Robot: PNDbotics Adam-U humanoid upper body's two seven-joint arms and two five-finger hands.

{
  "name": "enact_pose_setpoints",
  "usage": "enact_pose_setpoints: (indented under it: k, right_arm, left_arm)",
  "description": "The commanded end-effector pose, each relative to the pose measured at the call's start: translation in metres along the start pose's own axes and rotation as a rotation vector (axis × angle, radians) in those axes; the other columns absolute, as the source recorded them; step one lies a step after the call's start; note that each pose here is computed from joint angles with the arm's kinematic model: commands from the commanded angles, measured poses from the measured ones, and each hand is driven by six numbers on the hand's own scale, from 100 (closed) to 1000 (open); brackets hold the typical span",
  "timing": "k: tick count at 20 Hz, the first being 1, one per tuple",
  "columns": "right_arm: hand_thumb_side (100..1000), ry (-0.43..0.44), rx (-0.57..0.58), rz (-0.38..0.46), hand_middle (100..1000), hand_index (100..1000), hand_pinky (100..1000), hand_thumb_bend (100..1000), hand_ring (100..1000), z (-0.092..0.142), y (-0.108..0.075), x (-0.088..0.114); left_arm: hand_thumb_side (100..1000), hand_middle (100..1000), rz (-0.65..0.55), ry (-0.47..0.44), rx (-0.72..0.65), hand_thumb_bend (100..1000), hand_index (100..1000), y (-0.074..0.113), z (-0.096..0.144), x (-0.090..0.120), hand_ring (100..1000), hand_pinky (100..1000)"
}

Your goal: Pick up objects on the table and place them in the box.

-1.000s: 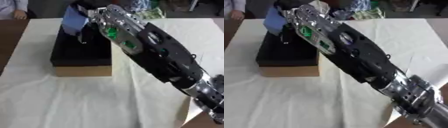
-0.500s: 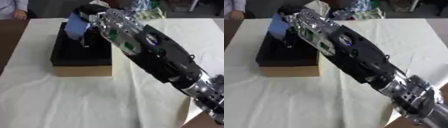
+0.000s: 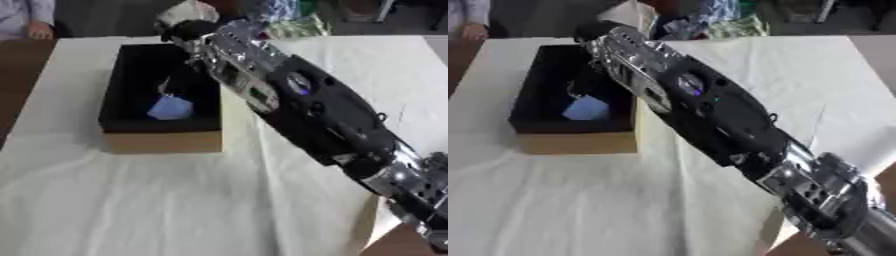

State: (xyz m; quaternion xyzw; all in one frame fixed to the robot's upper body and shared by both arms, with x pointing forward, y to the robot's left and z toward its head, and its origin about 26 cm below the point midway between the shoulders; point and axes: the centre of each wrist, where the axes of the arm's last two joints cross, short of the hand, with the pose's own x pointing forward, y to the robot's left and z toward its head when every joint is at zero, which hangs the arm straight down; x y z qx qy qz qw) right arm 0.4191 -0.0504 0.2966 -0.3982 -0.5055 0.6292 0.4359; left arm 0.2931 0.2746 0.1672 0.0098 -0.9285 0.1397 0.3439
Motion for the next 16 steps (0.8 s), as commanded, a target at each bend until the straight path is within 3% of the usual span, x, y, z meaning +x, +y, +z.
enact_pose_setpoints:
  k: [1, 7, 8, 9, 10, 11, 12, 14, 16]
  right_arm:
    - [507, 0.129, 0.135, -0.145, 967, 1000, 980, 295, 1000, 0.008, -0.017, -0.002]
    - [472, 0.116, 0.053, -0.174, 937, 1000, 961, 163, 963, 0.027, -0.034, -0.003]
    - [457, 0.11, 0.028, -0.18, 933, 1000, 959, 137, 958, 0.034, -0.039, -0.005]
    - [388, 0.106, -0.003, -0.187, 917, 1000, 948, 100, 939, 0.042, -0.045, -0.007]
    - [337, 0.107, -0.043, -0.196, 905, 1000, 941, 100, 927, 0.052, -0.052, -0.011]
    - [207, 0.11, -0.092, -0.212, 873, 973, 920, 100, 893, 0.064, -0.059, -0.015]
    - [178, 0.114, -0.151, -0.236, 860, 960, 911, 100, 880, 0.079, -0.067, -0.019]
    - [165, 0.114, -0.264, -0.282, 832, 922, 892, 100, 851, 0.111, -0.077, -0.027]
    - [216, 0.101, -0.362, -0.307, 828, 915, 887, 100, 840, 0.139, -0.083, -0.034]
  left_arm:
    - [459, 639, 0.0, -0.031, -0.019, 100, 825, -0.001, -0.005, 0.007, 663, 950]
    - [459, 640, 0.0, -0.03, -0.018, 100, 825, -0.001, -0.005, 0.007, 664, 950]
    - [459, 640, -0.001, -0.03, -0.018, 100, 825, -0.001, -0.005, 0.007, 664, 950]
    - [459, 640, -0.002, -0.03, -0.017, 100, 825, -0.001, -0.005, 0.007, 664, 950]
    - [459, 640, -0.004, -0.031, -0.015, 100, 825, 0.0, -0.005, 0.007, 664, 950]
    - [460, 640, -0.005, -0.032, -0.014, 100, 825, 0.0, -0.005, 0.007, 664, 950]
    - [460, 640, -0.006, -0.033, -0.013, 100, 825, 0.0, -0.005, 0.007, 665, 950]
    - [460, 640, -0.008, -0.034, -0.011, 100, 825, 0.001, -0.005, 0.007, 665, 950]
    - [459, 640, -0.01, -0.036, -0.011, 100, 825, 0.001, -0.005, 0.007, 665, 949]
